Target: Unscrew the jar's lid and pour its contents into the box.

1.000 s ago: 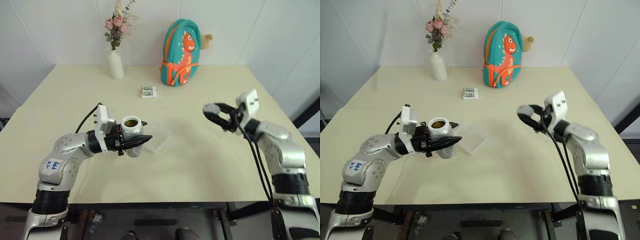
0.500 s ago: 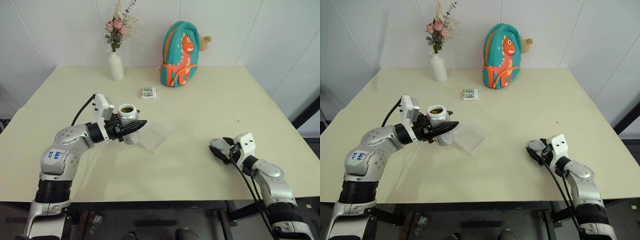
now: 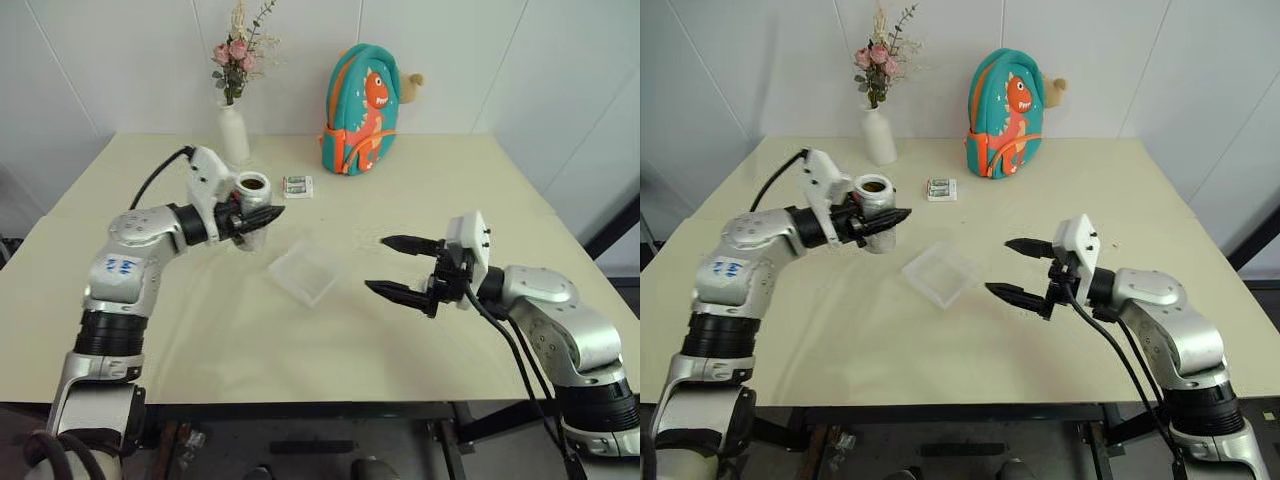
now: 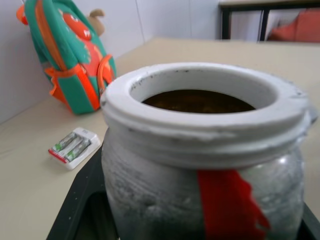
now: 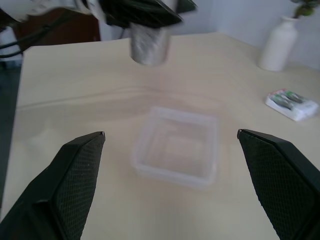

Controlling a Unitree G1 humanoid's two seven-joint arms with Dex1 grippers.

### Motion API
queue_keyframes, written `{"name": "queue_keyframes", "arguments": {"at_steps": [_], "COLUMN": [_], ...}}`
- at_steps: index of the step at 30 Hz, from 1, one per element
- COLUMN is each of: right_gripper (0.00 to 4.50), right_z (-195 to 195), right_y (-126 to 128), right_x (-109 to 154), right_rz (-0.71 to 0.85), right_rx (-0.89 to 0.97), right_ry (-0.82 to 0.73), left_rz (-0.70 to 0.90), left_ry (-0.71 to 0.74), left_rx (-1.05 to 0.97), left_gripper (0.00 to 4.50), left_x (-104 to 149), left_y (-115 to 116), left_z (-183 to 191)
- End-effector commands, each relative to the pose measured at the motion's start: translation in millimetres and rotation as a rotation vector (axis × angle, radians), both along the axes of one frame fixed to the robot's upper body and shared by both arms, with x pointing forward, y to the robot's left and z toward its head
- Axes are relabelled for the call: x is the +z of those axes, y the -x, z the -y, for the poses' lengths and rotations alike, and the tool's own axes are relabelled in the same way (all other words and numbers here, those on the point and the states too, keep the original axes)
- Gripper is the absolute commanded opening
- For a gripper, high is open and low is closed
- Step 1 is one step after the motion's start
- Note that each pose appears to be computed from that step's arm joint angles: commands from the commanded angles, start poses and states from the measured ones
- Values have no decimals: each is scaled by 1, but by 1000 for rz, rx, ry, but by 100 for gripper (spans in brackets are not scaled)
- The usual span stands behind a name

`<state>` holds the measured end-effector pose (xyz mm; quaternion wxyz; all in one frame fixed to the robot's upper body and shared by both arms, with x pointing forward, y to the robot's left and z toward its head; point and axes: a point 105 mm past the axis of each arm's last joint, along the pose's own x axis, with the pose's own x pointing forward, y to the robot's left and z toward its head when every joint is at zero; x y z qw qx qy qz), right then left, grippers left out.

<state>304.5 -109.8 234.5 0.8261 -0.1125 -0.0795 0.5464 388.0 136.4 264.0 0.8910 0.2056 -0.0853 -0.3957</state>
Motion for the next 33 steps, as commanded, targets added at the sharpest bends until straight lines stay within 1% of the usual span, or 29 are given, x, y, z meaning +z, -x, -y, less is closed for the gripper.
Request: {"name": "queue_keyframes", "arguments": {"at_steps": [1,3,6,8,11,13,14,16,17,18,19,20,22,23,26,28,29,31,33], "right_gripper": [447,447,447,447,447,447,447,447,447,447,447,447,447,447,447,447,447,447,447], "right_z": [-3,-1,1,1,2,4,5,7,8,9,10,10,9,8,3,1,0,-1,-2], "right_y": [5,5,4,5,4,3,2,0,-1,-2,-3,-3,-4,-4,-4,-4,-4,-5,-6], "right_x": [3,-1,-6,-8,-11,-14,-14,-14,-14,-14,-14,-15,-15,-15,-16,-18,-19,-19,-19], "right_rz": [1,2,-3,-10,-21,-31,-30,-29,-29,-29,-33,-34,-39,-40,-54,-65,-67,-72,-79], "right_rx": [15,4,-21,-25,-37,-49,-55,-67,-75,-81,-88,-91,-93,-95,-95,-93,-95,-102,-107], "right_ry": [10,21,12,5,-1,-4,-4,-9,-17,-22,-30,-33,-46,-56,-87,-106,-111,-124,-150], "left_rz": [115,149,287,377,437,539,606,791,946,1055,1120,1252,1410,1498,1625,1673,1689,1719,1839], "left_ry": [-124,-131,-266,-323,-371,-436,-498,-670,-815,-908,-984,-1106,-1242,-1272,-1293,-1324,-1338,-1386,-1345], "left_rx": [45,71,151,182,192,200,212,222,237,233,225,207,185,171,139,96,126,123,121], "left_gripper": [226,226,226,226,226,226,226,226,226,226,226,226,226,226,226,226,226,226,226], "left_x": [5,3,-1,4,6,12,15,19,22,23,20,16,7,5,3,2,6,7,15], "left_y": [-9,-12,-19,-21,-22,-20,-19,-16,-14,-12,-13,-13,-18,-18,-21,-24,-27,-32,-26], "left_z": [7,9,7,5,4,6,6,7,9,10,11,14,18,21,34,45,45,47,58]}}
